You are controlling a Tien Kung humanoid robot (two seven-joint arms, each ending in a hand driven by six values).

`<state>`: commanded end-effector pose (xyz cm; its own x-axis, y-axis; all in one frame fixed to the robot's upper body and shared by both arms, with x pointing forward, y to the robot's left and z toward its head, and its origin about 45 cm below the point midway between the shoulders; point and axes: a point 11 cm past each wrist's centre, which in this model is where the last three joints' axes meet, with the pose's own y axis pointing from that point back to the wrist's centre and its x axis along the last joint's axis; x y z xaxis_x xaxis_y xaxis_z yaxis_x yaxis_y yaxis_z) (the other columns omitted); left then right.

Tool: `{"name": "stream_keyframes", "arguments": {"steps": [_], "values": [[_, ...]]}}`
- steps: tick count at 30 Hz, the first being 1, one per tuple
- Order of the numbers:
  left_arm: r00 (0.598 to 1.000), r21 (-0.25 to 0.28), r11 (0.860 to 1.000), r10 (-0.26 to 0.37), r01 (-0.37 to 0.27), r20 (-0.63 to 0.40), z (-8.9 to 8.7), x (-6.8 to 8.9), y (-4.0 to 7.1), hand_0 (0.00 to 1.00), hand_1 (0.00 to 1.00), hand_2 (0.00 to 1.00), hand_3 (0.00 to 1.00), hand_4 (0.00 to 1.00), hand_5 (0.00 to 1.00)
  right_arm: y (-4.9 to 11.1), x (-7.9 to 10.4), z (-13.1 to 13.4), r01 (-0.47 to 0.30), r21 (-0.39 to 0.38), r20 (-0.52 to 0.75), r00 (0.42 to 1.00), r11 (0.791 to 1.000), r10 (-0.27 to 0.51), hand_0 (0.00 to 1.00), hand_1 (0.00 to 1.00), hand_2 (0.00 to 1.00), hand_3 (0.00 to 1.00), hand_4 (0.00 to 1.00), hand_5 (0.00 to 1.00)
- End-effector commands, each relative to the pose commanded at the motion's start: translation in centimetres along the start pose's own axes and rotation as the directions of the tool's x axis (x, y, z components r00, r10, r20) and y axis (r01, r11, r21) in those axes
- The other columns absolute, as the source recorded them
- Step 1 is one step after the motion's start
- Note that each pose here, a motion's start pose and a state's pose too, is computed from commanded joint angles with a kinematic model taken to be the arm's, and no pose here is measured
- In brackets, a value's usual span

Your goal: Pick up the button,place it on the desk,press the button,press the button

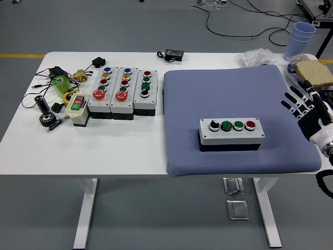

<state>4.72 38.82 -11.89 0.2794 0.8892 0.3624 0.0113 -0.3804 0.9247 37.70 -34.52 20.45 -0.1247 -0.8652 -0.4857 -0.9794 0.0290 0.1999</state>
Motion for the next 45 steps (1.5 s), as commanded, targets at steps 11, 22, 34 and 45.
{"name": "stream_keyframes", "arguments": {"steps": [11, 22, 34, 45], "values": [[1.000, 0.008, 1.000, -0.001, 0.001, 0.007, -0.40, -0.16, -0.05, 0.648, 0.651, 0.668, 0.571, 0.313, 0.859, 0.05, 0.12, 0.08, 0.001, -0.007, 0.010, 1.000, 1.000, -0.001, 0.748, 0.697, 0.738, 0.755, 0.753, 0.373], [1.000, 0.016, 1.000, -0.004, 0.003, 0.020, -0.88, -0.35, -0.10, 0.647, 0.651, 0.667, 0.570, 0.313, 0.859, 0.21, 0.57, 0.32, -0.010, -0.013, 0.011, 1.000, 1.000, 0.010, 0.747, 0.695, 0.735, 0.752, 0.735, 0.378], [1.000, 0.011, 1.000, -0.004, 0.004, 0.015, -0.78, -0.30, -0.10, 0.646, 0.652, 0.667, 0.572, 0.312, 0.860, 0.17, 0.70, 0.12, -0.014, -0.008, 0.018, 1.000, 1.000, 0.014, 0.738, 0.689, 0.730, 0.743, 0.719, 0.362], [1.000, 0.002, 1.000, -0.002, 0.002, 0.011, -0.24, -0.11, -0.03, 0.648, 0.651, 0.666, 0.571, 0.312, 0.860, 0.02, 0.60, -0.01, -0.014, -0.002, 0.021, 1.000, 1.000, 0.014, 0.735, 0.686, 0.727, 0.739, 0.715, 0.359]]}}
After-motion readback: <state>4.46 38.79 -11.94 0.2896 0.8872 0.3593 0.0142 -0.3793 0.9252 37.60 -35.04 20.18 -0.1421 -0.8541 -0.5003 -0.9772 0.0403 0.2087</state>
